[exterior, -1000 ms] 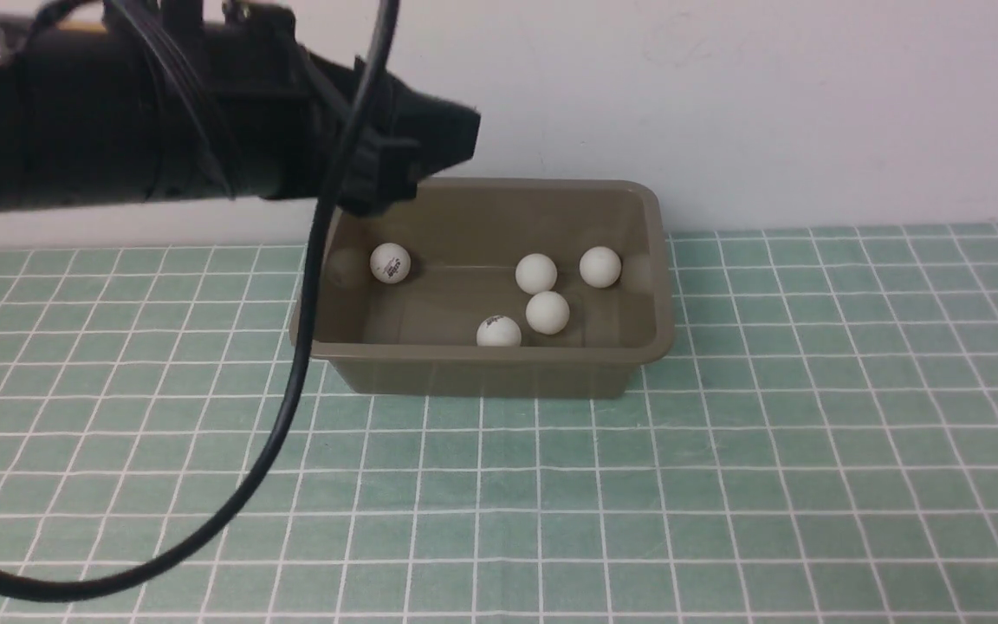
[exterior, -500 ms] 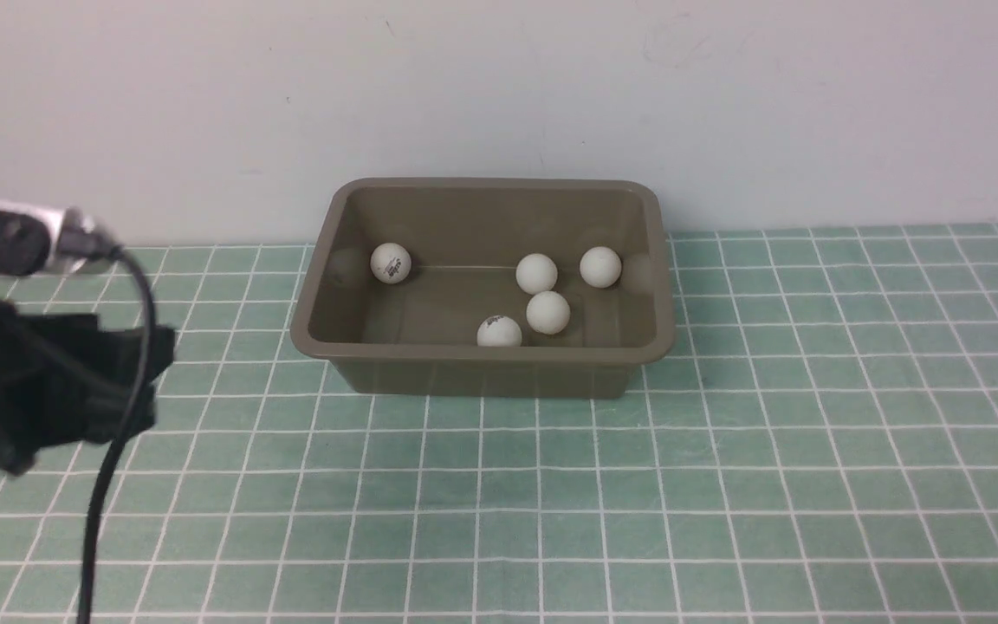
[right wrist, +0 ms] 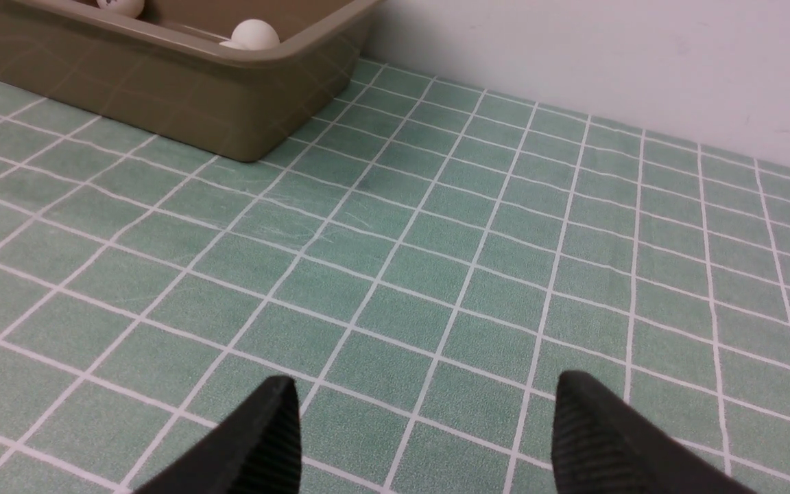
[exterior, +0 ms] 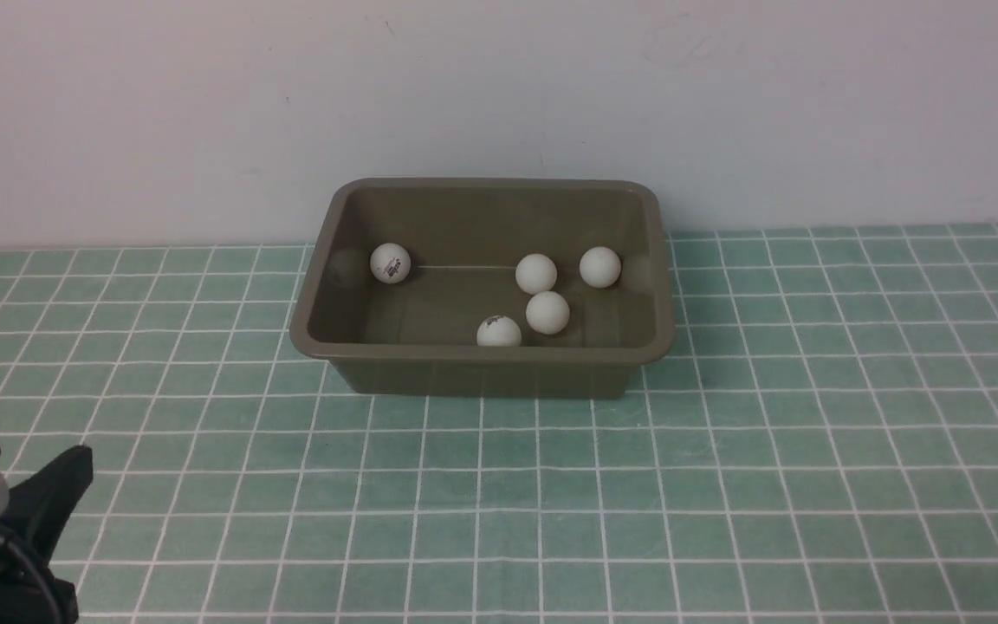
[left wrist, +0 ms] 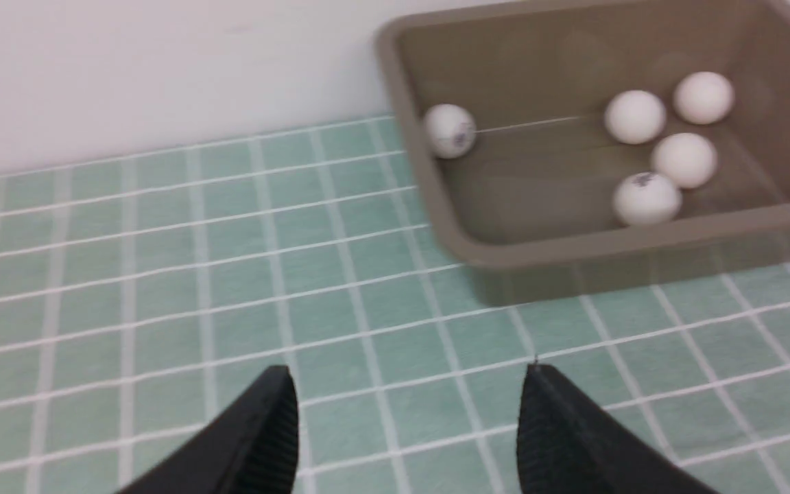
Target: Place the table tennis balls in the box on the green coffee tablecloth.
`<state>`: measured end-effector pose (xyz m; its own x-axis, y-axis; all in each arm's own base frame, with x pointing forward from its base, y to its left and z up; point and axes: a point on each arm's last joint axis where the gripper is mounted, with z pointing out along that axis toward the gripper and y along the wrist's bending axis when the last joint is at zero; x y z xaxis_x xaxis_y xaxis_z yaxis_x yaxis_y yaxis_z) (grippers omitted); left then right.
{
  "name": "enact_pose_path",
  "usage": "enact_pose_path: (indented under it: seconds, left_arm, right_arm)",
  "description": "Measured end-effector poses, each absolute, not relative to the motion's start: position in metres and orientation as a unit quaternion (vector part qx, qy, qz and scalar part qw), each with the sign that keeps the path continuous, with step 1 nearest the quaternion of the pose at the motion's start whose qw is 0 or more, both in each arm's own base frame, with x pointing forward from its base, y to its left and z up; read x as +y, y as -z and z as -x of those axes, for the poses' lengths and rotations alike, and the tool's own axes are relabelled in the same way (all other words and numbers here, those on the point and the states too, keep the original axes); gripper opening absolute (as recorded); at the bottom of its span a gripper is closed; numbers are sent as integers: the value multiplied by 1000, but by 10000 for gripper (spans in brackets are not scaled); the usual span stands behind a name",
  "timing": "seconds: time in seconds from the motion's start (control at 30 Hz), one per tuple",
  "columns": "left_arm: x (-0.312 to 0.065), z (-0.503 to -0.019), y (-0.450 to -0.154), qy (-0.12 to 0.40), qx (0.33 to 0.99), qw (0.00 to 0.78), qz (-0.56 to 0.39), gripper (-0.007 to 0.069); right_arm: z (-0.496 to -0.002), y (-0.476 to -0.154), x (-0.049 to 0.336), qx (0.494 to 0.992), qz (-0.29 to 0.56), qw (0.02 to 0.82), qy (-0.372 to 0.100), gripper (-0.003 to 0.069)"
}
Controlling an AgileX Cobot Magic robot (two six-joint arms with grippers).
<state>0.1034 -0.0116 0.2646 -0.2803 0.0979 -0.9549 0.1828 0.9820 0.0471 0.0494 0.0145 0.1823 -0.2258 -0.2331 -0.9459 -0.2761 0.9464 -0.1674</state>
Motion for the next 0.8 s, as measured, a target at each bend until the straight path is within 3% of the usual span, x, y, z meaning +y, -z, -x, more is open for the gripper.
enact_pose_path:
  seconds: [0.17, 0.43, 0.8]
  left_arm:
    - [-8, -93, -248, 15, 819, 570, -69, 395]
    - [12, -63, -199, -50, 846, 526, 78, 395]
    - [2, -51, -174, 4, 819, 574, 18, 395]
  right_arm:
    - [-49, -182, 15, 783, 163, 601, -18, 452]
    - [-49, -182, 15, 783, 162, 601, -18, 452]
    - [-49, -182, 15, 783, 161, 601, -19, 452]
